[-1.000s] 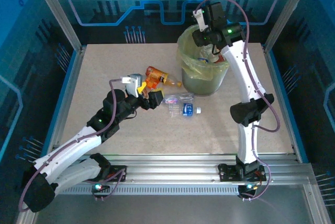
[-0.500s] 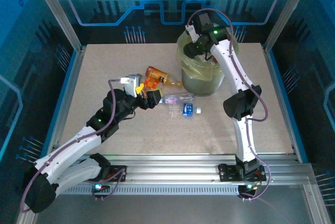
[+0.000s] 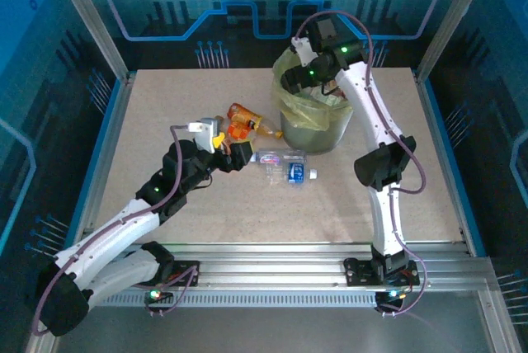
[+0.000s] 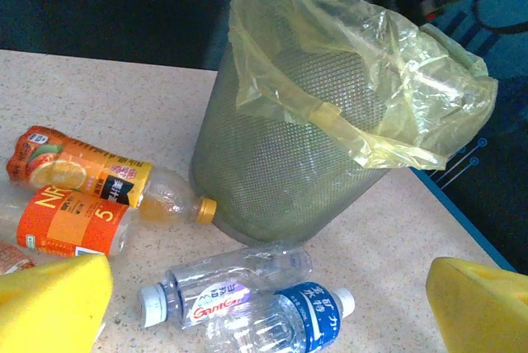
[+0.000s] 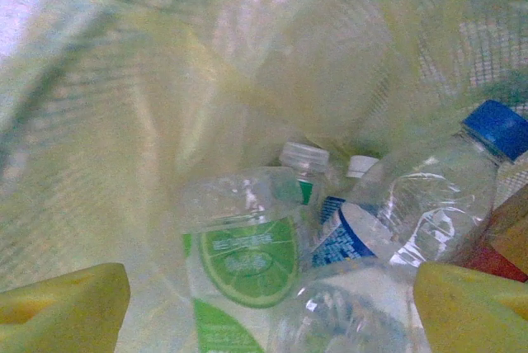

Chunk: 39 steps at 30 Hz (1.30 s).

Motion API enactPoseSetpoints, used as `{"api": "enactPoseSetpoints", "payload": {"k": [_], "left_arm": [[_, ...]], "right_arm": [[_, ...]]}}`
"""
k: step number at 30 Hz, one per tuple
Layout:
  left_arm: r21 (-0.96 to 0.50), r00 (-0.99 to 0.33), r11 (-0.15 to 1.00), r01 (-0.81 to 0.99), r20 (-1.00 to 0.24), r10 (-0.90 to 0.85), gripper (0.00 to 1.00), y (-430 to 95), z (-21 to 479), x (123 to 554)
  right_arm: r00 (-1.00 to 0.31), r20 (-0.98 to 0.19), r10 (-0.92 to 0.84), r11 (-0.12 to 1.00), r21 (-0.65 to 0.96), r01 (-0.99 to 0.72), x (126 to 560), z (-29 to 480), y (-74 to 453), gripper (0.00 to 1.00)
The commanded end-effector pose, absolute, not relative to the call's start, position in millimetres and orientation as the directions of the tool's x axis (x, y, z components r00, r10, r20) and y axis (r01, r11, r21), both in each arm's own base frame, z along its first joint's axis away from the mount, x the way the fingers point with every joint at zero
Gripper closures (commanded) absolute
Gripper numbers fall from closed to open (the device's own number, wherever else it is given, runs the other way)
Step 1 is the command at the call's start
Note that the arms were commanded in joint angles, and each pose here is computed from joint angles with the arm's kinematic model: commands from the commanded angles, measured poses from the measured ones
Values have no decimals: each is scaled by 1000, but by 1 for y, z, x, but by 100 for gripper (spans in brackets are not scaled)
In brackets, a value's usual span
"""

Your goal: Put the plastic bottles in the bin

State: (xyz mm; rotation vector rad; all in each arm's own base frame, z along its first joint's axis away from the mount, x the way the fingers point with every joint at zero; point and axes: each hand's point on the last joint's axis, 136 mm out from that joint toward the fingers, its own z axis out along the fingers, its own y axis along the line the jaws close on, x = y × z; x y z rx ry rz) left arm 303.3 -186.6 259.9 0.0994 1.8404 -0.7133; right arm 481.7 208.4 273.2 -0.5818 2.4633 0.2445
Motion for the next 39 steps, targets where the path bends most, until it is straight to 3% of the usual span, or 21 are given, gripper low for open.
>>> {"api": "enactPoseSetpoints", "payload": {"k": [1, 9, 21, 39], "left_arm": [[-439, -402, 836, 329, -866, -296, 1, -174, 253, 306], [-473, -463, 869, 146, -809, -362, 1, -145, 229, 313], [-532, -568, 809, -248, -597, -567, 1, -94, 152, 337], [-350, -625, 786, -509, -477, -618, 1, -61, 80, 375]], "right_arm": [[-680, -672, -294, 879, 90, -468, 458, 331, 207, 9], [-628, -734, -257, 912, 32, -410, 440, 375, 184, 0], [-596, -789, -146, 932, 91, -350, 388, 402, 165, 0], [-590, -805, -65, 945, 141, -296, 345, 391, 149, 0]]}}
